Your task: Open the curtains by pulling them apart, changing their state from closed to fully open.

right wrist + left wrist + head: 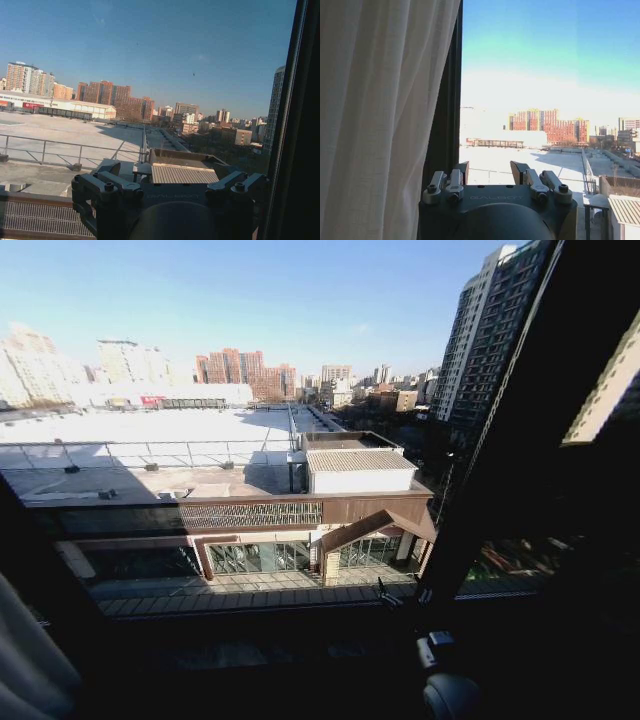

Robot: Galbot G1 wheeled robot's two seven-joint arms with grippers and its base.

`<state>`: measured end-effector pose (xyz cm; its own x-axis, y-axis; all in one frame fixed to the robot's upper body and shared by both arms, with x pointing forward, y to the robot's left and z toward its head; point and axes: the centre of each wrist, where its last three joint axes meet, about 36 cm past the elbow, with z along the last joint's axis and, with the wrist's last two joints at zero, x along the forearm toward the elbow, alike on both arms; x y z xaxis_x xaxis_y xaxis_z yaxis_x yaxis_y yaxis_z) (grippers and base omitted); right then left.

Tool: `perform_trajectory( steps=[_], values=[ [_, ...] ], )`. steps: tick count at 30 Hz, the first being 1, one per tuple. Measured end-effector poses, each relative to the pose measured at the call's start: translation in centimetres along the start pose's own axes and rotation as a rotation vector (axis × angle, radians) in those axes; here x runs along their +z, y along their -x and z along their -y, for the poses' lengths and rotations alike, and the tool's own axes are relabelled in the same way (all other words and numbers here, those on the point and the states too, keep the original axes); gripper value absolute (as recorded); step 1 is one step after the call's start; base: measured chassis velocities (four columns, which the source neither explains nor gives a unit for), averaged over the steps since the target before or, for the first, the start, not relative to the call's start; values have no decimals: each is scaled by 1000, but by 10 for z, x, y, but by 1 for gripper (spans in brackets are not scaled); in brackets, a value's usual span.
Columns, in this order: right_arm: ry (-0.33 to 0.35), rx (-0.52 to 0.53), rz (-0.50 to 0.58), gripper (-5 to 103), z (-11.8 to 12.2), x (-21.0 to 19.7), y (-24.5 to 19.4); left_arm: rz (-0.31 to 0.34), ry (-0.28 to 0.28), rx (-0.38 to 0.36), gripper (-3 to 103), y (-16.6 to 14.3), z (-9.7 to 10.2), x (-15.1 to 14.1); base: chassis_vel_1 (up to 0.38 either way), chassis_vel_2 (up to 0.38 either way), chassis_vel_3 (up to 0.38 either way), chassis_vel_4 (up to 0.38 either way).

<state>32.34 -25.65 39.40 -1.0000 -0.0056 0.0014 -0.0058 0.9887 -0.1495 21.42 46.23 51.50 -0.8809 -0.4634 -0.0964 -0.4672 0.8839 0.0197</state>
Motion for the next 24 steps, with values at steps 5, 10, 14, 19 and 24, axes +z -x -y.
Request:
perform_trajectory(
  steps=[5,10,14,19,24],
  values=[
    [2,0,-1,100,-1,1,-2,40,15,219,66,-10,25,11,0,0,0,0],
    [3,2,-3,100,-1,1,-8,61,-7,363,82,-12,49,16,0,0,0,0],
    [5,5,-7,100,0,-2,-13,46,-39,402,97,-14,63,20,0,0,0,0],
    [4,6,-23,100,0,-8,-15,23,-55,417,100,-16,69,25,0,0,0,0],
    [11,9,-19,100,-3,-16,-14,3,-49,408,100,-13,64,32,0,0,0,0]
  ],
)
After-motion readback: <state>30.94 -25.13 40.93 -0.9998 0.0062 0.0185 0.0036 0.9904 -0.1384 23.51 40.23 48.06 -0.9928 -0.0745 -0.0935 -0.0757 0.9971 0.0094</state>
